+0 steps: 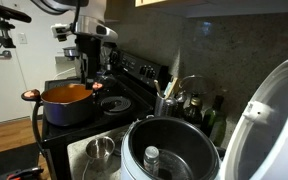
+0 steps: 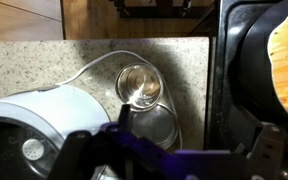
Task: Remove the jar from the silver pot and put it inside the rice cooker
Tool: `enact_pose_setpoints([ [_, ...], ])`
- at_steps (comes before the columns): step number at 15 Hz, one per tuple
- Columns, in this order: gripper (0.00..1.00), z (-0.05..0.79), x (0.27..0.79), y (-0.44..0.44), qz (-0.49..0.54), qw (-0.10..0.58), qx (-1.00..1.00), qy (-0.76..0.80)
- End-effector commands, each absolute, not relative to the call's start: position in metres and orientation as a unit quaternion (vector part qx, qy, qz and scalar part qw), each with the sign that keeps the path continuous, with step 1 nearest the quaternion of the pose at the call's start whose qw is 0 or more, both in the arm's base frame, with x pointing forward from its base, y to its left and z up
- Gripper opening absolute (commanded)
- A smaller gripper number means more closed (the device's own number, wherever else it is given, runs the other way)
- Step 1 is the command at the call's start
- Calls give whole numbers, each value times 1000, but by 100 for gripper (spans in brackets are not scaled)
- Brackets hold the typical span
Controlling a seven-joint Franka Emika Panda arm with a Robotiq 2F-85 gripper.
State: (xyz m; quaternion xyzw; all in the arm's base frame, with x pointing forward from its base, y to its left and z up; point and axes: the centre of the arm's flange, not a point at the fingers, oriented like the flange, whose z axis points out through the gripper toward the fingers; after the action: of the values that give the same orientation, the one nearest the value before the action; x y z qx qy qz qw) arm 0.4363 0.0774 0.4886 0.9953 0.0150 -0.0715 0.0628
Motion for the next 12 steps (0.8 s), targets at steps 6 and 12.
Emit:
enact_pose_setpoints([
  [6,100,466,378,119,-78,47,994,56],
  [12,100,467,367,121,-71,49,994,60],
])
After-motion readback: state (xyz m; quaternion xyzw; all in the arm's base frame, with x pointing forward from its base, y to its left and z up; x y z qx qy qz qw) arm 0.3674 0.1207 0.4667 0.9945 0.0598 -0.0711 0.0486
